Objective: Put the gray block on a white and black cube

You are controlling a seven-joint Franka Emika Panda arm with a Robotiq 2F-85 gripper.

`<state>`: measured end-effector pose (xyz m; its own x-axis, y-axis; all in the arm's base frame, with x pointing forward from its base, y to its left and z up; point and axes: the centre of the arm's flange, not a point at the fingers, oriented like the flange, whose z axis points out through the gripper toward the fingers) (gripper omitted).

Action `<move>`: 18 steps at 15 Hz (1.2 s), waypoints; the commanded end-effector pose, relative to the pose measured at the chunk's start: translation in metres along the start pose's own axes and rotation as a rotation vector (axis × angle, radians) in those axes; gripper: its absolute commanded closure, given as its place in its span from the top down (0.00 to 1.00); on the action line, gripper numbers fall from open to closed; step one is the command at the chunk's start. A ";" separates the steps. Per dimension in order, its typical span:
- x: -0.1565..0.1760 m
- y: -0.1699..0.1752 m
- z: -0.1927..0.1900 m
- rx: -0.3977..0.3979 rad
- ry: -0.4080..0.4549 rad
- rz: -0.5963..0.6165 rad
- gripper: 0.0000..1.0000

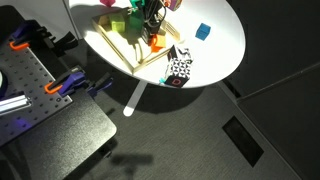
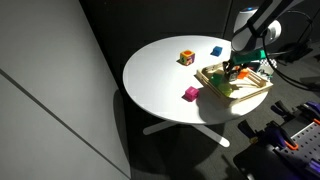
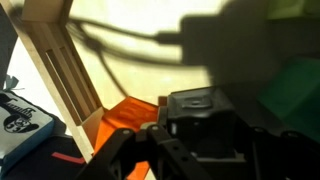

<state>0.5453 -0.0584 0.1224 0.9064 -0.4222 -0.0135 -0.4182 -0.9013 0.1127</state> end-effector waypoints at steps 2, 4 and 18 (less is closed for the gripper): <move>0.007 0.013 -0.037 0.039 -0.016 -0.031 0.33; 0.010 0.017 -0.051 0.079 -0.016 -0.047 0.33; 0.045 0.088 -0.093 0.105 0.055 0.081 0.33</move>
<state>0.5523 -0.1314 0.2140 0.8870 -0.4607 0.0304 -0.4606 -0.8875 -0.0101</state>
